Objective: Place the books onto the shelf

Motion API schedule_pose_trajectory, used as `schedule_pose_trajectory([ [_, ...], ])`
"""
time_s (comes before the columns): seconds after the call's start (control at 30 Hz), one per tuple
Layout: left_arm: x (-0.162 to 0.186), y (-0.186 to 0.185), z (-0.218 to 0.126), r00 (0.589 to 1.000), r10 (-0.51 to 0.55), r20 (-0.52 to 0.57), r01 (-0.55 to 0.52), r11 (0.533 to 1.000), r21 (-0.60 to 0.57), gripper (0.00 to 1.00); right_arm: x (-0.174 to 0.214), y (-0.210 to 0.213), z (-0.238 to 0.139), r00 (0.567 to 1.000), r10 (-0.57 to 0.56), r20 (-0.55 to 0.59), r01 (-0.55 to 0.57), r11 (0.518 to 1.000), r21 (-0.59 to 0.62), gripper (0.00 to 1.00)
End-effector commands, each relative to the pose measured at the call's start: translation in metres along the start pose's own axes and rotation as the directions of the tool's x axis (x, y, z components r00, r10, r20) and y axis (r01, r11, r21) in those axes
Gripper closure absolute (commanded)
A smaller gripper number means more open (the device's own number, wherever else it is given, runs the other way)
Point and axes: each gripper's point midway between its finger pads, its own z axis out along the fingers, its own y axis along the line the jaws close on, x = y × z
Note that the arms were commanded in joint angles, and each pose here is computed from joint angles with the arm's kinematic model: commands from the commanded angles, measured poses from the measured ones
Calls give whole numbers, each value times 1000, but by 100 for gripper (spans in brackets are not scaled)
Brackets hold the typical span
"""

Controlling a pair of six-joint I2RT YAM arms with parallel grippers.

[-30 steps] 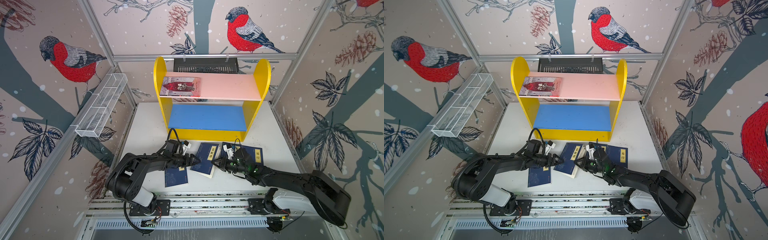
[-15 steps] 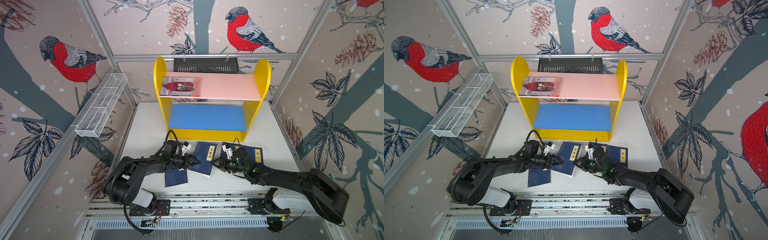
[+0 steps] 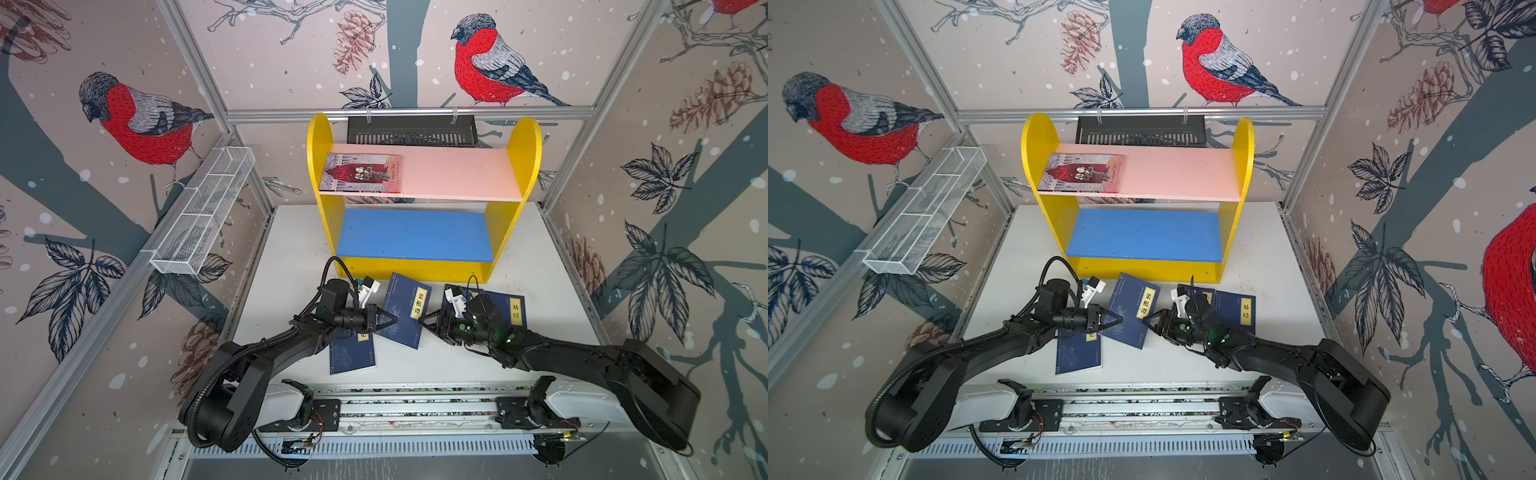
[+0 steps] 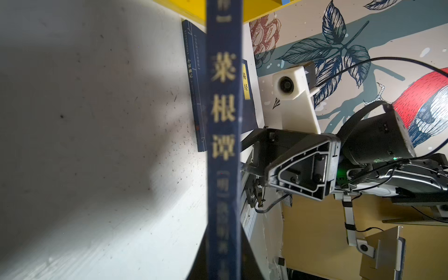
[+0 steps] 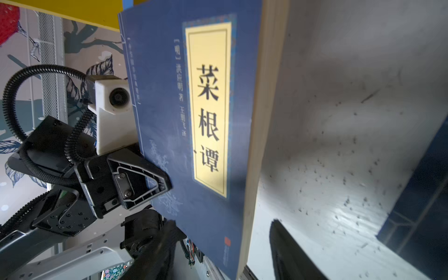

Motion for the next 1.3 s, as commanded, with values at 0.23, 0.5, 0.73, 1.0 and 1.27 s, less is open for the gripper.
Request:
schedule_pose_trajectory([
  [0.23,0,-44,-14,985,170,16,-171,983,66,97,-15,-1,-54,982,10,190,-18,999,39,24],
  [0.5,-25,-90,-28,931,360,62,-363,930,52,100,-33,39,-94,942,-11,337,40,996,-79,18],
  [0.73,-48,-98,-45,930,343,131,-341,939,-38,100,-35,83,-93,947,-63,314,118,981,-157,18],
  [1.0,-87,-105,-68,950,164,266,-176,984,22,100,-19,132,-74,955,-101,280,175,951,-254,17],
  [1.27,-115,-110,-91,938,-62,340,-8,979,201,100,-6,155,-45,958,-103,267,188,929,-318,14],
])
